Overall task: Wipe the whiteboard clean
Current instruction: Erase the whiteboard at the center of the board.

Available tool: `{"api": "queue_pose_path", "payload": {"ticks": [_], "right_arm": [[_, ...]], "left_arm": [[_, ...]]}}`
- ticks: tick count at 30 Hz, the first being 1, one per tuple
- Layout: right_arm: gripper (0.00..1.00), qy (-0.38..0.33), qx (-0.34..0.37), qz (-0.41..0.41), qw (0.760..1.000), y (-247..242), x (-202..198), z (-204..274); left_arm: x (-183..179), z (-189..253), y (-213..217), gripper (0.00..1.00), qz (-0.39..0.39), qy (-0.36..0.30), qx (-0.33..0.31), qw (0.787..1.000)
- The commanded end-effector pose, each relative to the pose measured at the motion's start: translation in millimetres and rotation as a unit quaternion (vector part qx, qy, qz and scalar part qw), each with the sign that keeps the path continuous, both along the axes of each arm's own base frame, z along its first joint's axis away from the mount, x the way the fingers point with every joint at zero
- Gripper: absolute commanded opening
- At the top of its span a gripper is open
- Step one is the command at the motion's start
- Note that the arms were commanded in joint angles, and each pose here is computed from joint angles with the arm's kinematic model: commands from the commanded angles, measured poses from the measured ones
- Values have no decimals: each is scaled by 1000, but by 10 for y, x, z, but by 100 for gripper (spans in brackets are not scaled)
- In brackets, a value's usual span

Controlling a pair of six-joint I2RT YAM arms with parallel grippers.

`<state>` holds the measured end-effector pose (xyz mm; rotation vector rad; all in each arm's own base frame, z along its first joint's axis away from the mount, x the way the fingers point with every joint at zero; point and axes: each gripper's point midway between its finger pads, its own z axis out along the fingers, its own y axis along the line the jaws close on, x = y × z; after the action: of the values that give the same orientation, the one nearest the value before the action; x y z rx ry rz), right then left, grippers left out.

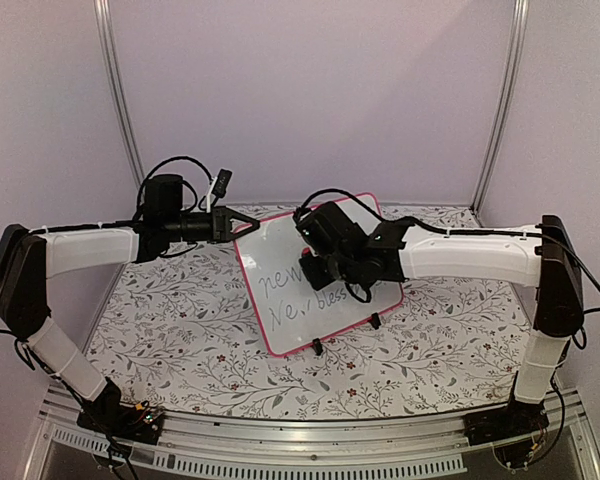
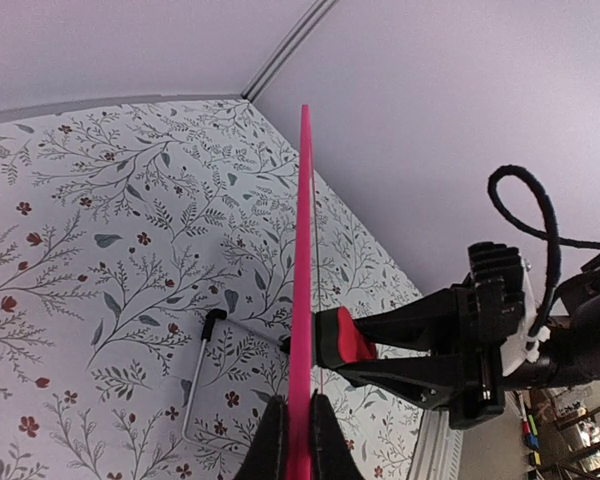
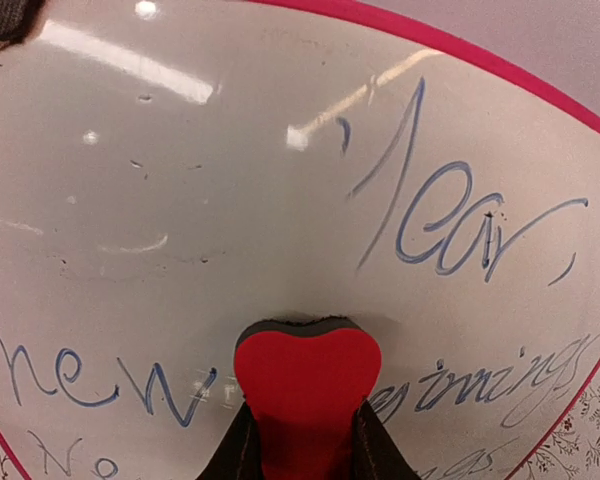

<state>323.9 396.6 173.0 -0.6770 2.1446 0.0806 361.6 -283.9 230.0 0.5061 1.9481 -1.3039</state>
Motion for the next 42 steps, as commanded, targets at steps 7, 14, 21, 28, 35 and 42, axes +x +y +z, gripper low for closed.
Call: {"api": "queue_pose_path", "payload": {"ticks": [7,14,21,28,35,42], "right_arm": [[0,-23,-10,-30,999,-117,167,205],[0,-56,2,-33,998,42,368,469],[0,-78,5,-29,996,184,516,636],[0,-67,-3,-25,997,176,509,534],[0,-34,-17,-23,999,46,375,235],[0,-12,-17,-30,999,-113,245,88]], "left_arm": [[-60,235,-49,0,-19,-45,-19,999],[-91,272,-43,0,-23,-67,-17,997],[-132,298,-54,0,-29,-86,-15,996],[-148,313,-59,0,-31,-92,-16,995],[-159,318,-66,0,-33,-96,-14,995],[-179,343,-76,0,-32,-106,-10,994]]}}
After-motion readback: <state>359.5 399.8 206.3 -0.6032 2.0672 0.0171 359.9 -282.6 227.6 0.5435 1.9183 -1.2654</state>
